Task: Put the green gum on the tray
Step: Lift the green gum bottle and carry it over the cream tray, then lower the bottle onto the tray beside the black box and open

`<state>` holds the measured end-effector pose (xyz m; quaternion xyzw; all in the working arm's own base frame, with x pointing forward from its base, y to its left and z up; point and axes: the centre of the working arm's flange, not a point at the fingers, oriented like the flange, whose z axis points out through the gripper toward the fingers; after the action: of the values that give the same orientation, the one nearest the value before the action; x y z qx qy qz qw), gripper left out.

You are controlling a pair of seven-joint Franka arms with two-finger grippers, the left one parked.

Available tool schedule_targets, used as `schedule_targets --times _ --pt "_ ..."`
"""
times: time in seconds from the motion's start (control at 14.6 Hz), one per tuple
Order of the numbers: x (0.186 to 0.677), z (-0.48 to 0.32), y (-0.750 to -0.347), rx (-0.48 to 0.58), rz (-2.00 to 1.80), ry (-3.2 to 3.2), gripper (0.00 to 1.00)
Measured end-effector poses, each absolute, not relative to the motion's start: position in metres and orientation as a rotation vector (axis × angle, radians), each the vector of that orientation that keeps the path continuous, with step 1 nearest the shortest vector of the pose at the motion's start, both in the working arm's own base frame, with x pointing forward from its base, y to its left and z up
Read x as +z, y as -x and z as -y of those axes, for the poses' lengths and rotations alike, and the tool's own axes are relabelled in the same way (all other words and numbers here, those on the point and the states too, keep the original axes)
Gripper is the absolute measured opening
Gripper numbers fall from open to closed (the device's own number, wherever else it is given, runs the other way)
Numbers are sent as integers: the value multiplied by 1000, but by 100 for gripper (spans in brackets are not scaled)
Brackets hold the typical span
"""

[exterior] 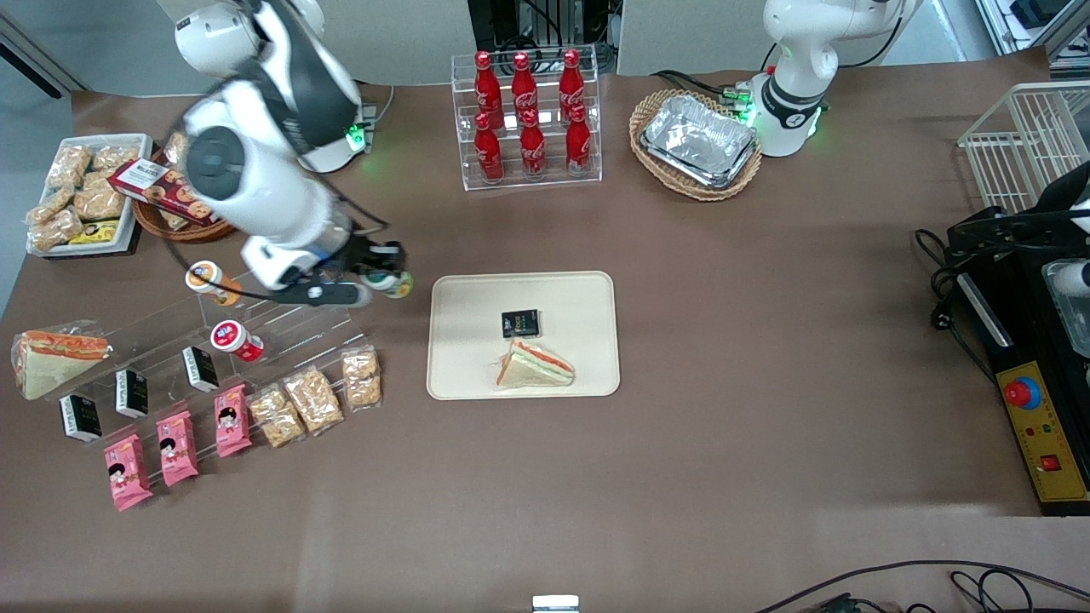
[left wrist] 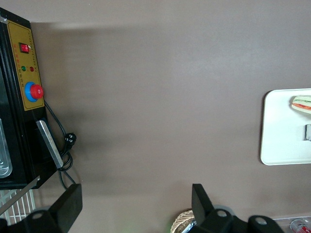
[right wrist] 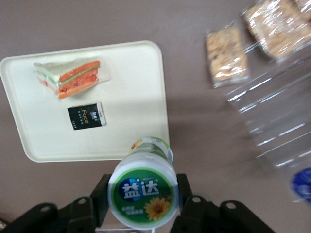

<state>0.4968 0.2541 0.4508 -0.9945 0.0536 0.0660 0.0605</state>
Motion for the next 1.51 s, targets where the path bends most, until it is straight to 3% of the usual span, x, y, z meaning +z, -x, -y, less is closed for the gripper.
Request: schedule_targets --times 0.41,0.96,1.51 --pt "358 -305 -456 136 -123 3019 59" --pt "264 -331 -438 108 -114 3030 59" --pt "248 -330 -440 98 -132 3030 59"
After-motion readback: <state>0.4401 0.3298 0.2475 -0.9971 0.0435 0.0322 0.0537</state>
